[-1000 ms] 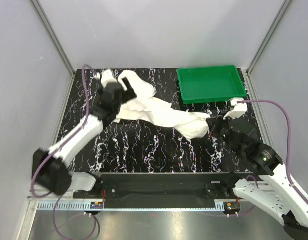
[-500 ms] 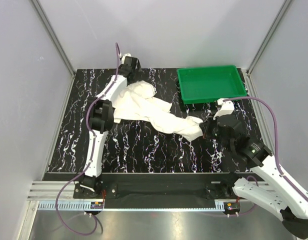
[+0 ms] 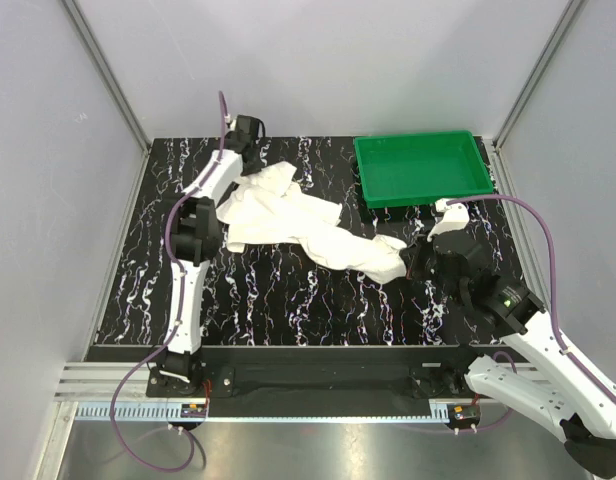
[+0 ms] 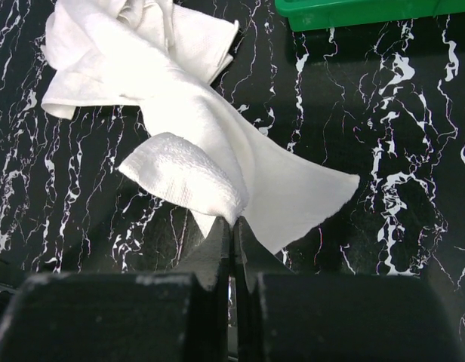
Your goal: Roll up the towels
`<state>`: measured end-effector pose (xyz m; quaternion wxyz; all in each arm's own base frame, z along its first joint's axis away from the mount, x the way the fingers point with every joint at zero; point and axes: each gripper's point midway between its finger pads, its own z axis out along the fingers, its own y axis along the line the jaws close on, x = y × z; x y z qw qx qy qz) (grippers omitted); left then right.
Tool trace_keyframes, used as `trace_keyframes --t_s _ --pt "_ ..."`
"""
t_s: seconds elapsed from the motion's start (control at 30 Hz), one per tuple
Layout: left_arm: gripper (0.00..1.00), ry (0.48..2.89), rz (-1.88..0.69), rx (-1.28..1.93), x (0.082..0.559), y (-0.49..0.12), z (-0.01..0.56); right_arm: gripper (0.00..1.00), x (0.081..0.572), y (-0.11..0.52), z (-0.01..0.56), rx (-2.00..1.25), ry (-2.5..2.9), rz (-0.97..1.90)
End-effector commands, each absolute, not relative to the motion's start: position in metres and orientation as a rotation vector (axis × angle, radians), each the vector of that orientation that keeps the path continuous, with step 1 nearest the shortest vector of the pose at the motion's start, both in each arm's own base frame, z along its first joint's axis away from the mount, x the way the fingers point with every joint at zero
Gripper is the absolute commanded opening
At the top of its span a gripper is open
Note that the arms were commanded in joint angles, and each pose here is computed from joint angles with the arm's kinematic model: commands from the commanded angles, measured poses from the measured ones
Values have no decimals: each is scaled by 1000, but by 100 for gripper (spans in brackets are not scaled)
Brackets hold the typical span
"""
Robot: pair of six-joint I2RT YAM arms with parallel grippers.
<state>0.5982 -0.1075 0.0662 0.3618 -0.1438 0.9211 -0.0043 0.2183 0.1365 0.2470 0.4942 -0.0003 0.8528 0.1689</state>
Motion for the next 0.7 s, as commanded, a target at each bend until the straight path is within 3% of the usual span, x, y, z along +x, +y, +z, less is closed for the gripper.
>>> trace_keyframes --t_s 0.0,0.2,0.37,0.47,0.53,0.57,0.6,0.67 --pt "0 2195 44 -493 600 -31 167 0 217 132 262 62 2019 439" --pt "0 1870 137 -719 587 81 297 0 218 109 258 165 1997 350" --pt "0 1672 256 -777 567 129 355 0 218 96 250 222 2010 271" --pt "1 1641 294 -789 561 137 359 0 218 87 239 257 2029 210" --pt "16 1659 323 -796 559 141 348 0 215 81 235 296 2035 190" --pt "45 1672 327 -799 559 142 342 0 214 79 233 308 2037 178" --pt "68 1705 310 -792 562 141 330 0 212 76 230 318 2045 169" --pt "98 1785 268 -791 562 136 310 0 209 76 227 339 2052 186"
